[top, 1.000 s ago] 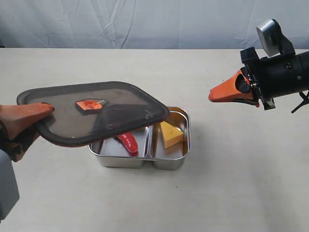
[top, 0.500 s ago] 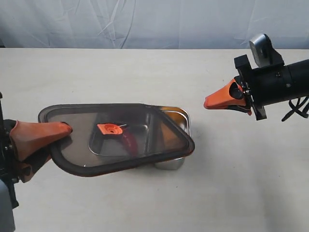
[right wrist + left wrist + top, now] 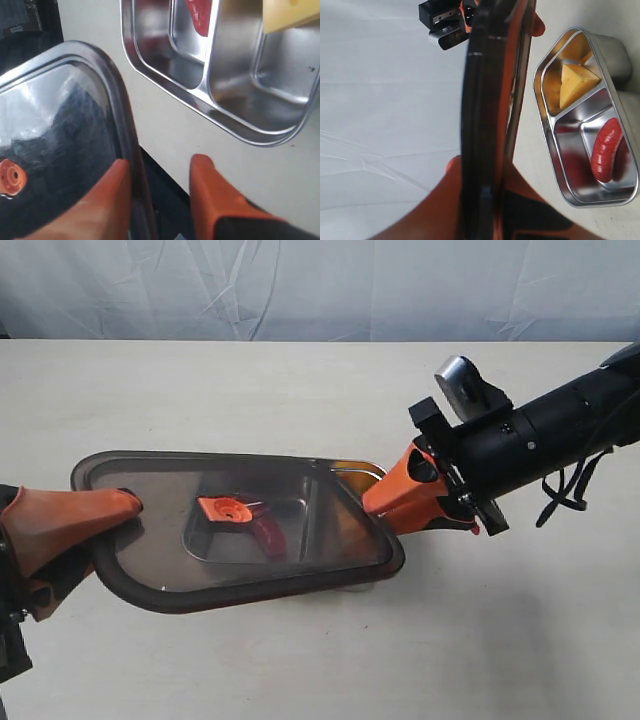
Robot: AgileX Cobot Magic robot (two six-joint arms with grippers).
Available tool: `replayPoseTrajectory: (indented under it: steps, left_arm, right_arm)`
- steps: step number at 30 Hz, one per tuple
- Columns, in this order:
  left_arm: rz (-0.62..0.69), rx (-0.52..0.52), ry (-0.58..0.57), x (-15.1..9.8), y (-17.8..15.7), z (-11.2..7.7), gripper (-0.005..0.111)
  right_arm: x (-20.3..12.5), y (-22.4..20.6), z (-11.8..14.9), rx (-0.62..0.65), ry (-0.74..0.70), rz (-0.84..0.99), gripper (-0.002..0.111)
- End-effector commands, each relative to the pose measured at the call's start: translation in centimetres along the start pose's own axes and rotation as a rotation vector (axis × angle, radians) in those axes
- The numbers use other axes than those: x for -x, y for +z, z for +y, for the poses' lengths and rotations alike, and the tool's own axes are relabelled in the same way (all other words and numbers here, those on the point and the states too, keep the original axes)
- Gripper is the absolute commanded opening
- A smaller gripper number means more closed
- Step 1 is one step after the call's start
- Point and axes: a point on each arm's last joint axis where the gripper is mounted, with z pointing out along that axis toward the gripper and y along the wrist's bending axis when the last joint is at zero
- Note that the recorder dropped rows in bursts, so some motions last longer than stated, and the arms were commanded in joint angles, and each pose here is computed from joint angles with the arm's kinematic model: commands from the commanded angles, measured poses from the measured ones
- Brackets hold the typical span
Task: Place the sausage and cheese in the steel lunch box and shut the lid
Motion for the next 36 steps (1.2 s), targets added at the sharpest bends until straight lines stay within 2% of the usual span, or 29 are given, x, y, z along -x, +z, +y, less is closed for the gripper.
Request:
replayPoseTrajectory:
  steps: [1, 2, 23, 29, 36]
  left_arm:
    - [-0.008, 0.021, -0.007, 0.1, -0.2, 0.4, 0.0]
    - [-0.01, 0.02, -0.007, 0.1, -0.2, 0.4, 0.0]
    - [0.001, 0.024, -0.034, 0.0, -0.2, 0.4, 0.0]
    - [0.004, 0.025, -0.042, 0.0, -0.2, 0.4, 0.0]
    - [0.0, 0.024, -0.041, 0.1, -0.2, 0.4, 0.0]
  right_arm:
    - [-0.1, -0.2, 0.5, -0.009, 0.006, -0.002, 0.006]
    - [-0.2, -0.3, 0.5, -0.009, 0.007, -0.003, -0.001]
    - [-1.8, -2.3, 4.9, 0.013, -0.139, -0.09, 0.0]
    - [-1.6, -2.4, 5.2, 0.046, -0.126, -0.111, 0.0]
    - [-1.6, -2.4, 5.2, 0.053, -0.03, -0.11, 0.001]
